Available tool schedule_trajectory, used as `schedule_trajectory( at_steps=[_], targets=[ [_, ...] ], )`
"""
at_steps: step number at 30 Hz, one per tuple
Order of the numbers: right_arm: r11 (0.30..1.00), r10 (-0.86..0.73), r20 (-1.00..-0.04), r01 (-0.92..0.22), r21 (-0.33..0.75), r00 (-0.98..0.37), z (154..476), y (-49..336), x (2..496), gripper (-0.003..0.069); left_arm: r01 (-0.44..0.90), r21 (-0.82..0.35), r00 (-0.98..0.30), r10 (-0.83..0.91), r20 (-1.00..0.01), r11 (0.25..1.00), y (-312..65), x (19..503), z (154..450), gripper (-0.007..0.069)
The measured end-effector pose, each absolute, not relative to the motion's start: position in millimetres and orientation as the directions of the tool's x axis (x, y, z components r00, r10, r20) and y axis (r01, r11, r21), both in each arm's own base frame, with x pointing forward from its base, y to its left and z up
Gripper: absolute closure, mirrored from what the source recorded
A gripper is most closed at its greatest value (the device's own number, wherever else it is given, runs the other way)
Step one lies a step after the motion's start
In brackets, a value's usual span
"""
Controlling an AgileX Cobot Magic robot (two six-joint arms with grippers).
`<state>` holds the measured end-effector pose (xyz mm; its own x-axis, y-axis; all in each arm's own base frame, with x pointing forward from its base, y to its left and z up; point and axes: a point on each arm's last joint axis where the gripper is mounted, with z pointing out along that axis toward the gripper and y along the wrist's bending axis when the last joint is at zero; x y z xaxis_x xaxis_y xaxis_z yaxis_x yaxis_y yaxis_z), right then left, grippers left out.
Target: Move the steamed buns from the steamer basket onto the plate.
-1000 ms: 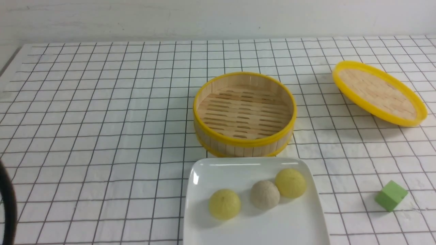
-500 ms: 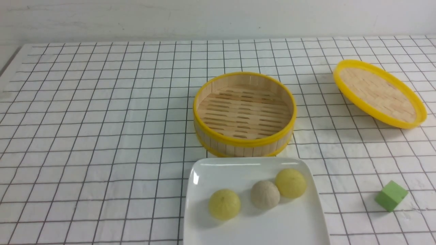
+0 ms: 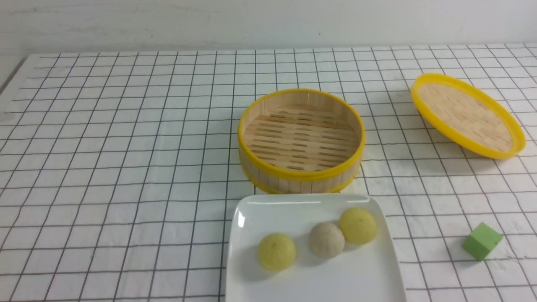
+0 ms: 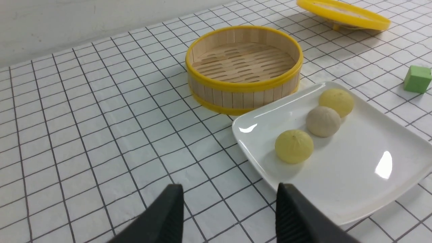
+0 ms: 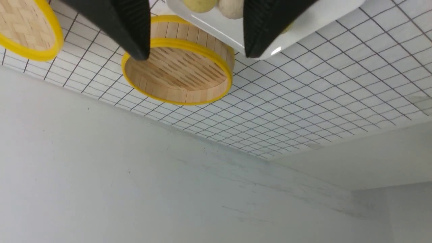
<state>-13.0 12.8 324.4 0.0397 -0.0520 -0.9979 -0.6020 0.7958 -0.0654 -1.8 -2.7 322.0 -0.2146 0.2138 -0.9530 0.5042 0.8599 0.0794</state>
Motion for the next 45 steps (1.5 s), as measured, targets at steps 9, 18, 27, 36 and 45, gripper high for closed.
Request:
schedule_trajectory(
  at_steps=[9, 18, 27, 36, 45],
  targets=[
    [0.804, -0.108, -0.994, -0.588, -0.088, 0.001, 307.3, 15.4, -3.3, 0.0275, 0.511, 0.095, -0.230, 0.243, -0.943, 0.854, -5.0, 2.8, 312.2, 0.0234],
    [0.804, -0.118, -0.993, -0.588, -0.088, -0.012, 303.1, 16.1, -1.3, 0.0275, 0.510, 0.097, -0.232, 0.245, -0.941, 0.855, -5.4, 3.9, 310.4, 0.0234],
    [0.804, -0.118, -0.993, -0.588, -0.088, -0.012, 303.1, 16.1, -1.3, 0.0275, 0.511, 0.095, -0.228, 0.241, -0.943, 0.854, -5.7, 4.1, 310.7, 0.0235],
    [0.804, -0.118, -0.993, -0.587, -0.089, -0.011, 303.1, 16.1, -1.3, 0.0275, 0.508, 0.099, -0.227, 0.244, -0.943, 0.856, -5.4, 4.3, 310.7, 0.0235],
    [0.804, -0.118, -0.993, -0.587, -0.089, -0.011, 303.1, 16.1, -1.3, 0.0275, 0.464, 0.165, -0.210, 0.289, -0.934, 0.871, -0.3, 6.8, 310.7, 0.0235]
  ],
)
